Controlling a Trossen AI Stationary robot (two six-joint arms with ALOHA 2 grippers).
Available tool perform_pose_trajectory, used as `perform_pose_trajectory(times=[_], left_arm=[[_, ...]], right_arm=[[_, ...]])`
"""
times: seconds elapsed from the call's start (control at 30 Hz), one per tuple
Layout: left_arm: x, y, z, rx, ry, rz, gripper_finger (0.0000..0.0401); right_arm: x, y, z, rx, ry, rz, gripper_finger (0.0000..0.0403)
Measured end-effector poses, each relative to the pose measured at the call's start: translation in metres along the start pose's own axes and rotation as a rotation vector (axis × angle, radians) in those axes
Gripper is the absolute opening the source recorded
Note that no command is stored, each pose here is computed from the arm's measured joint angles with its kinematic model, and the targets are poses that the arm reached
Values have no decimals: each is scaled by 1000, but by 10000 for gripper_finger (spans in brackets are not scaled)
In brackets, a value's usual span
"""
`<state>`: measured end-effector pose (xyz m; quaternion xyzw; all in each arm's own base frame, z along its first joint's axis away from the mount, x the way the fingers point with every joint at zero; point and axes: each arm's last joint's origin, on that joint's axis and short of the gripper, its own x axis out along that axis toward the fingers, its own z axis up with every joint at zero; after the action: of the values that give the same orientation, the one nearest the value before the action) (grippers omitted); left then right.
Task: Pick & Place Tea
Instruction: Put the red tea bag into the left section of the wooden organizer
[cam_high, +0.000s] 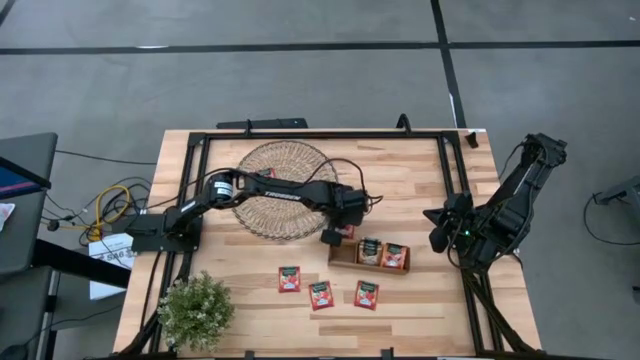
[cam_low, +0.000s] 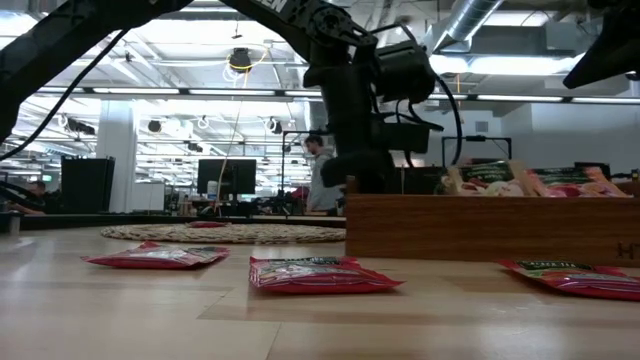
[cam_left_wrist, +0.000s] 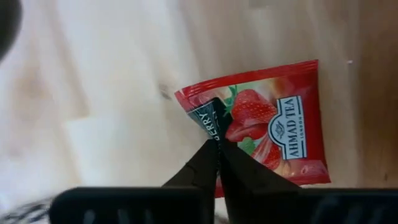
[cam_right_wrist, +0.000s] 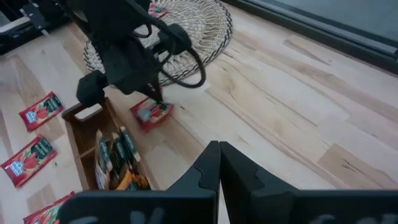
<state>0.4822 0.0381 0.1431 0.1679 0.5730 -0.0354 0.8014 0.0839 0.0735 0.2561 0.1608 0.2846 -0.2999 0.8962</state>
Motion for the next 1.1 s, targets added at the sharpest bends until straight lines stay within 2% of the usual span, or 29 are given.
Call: perform_pose_trajectory(times=[0.23,0.33,0.57,0.8,1.1], left_arm=[[-21,27,14,-44,22,235,0],[-39,36,22,-48,26,332,0],[-74,40,37,-41,13,398,0],[-111,24,59,-13,-75,447,0],[-133,-12,75,116,-103,516,0]], right_arm=[[0,0,0,0,-5,1,0],[0,2,0,12,-12,13,0],[-1,12,1,16,-33,88,0],[2,21,7,118,-132,117,0],[13,37,25,102,-186,131,0]])
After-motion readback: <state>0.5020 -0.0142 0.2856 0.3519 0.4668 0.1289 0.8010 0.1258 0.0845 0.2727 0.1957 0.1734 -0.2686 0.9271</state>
